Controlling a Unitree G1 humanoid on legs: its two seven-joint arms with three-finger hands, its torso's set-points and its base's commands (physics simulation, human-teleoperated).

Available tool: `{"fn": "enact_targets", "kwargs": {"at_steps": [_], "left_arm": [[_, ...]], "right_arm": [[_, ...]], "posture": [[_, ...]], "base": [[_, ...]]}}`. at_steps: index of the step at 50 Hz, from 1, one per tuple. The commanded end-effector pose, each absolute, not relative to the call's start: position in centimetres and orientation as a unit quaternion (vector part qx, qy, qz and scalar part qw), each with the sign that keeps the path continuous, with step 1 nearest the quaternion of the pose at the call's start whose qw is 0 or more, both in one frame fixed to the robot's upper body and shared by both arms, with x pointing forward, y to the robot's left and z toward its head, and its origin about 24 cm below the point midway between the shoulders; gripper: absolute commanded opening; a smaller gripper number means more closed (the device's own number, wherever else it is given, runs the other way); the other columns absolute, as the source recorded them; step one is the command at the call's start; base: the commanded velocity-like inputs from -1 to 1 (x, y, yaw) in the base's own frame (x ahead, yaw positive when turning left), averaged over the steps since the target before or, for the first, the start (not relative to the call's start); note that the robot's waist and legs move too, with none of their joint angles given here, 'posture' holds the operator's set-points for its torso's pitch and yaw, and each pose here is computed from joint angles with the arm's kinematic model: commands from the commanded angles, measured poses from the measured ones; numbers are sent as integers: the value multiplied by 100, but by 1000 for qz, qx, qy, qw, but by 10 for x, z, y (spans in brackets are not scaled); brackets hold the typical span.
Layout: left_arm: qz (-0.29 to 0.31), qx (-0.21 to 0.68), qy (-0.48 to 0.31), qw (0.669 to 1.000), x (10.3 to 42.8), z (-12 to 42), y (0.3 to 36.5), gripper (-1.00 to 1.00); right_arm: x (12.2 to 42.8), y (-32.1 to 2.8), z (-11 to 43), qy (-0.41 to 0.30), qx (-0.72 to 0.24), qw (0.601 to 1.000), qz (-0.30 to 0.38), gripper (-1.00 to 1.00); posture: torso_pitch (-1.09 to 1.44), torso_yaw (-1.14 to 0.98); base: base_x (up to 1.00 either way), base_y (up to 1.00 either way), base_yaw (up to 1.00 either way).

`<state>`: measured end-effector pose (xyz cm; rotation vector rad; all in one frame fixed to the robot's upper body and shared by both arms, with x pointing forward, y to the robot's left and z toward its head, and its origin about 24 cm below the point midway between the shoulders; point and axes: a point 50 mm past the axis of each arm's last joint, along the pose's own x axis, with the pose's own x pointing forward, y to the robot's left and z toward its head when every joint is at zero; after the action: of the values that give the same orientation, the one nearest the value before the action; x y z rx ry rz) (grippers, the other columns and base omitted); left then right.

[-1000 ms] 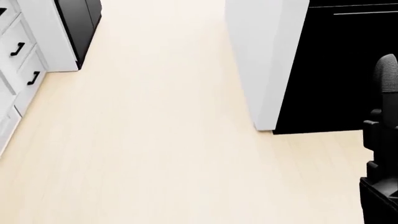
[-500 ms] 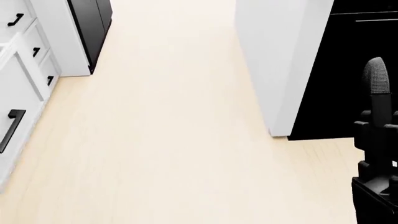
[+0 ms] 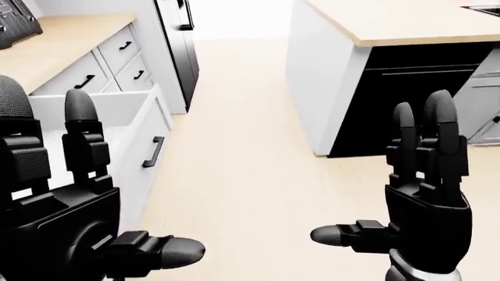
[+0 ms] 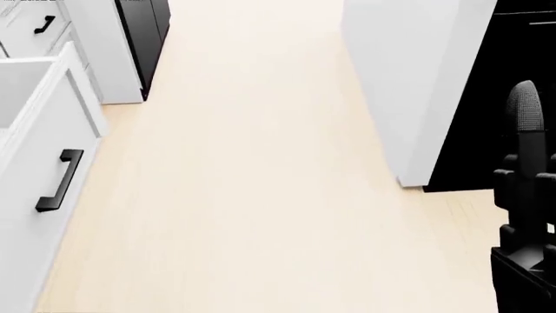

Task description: Close the right drawer.

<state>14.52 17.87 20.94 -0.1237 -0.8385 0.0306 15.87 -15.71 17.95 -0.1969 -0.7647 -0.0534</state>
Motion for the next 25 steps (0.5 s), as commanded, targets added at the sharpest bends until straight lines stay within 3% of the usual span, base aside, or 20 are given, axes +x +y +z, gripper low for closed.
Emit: {"fn": "enact_targets", "kwargs": {"at_steps": [1,25], "left_arm": [[5,-59,-439,896,138,219,175,100],[4,-57,-439,897,139,218,176,100]], "right_arm": [[151,-158,192,-409,-99,906,-33,100],[152,-158,191,-407,-98,907,-31,100]], "posture": [[0,0],[0,0]], "base": [[0,23,0],[0,23,0]]}}
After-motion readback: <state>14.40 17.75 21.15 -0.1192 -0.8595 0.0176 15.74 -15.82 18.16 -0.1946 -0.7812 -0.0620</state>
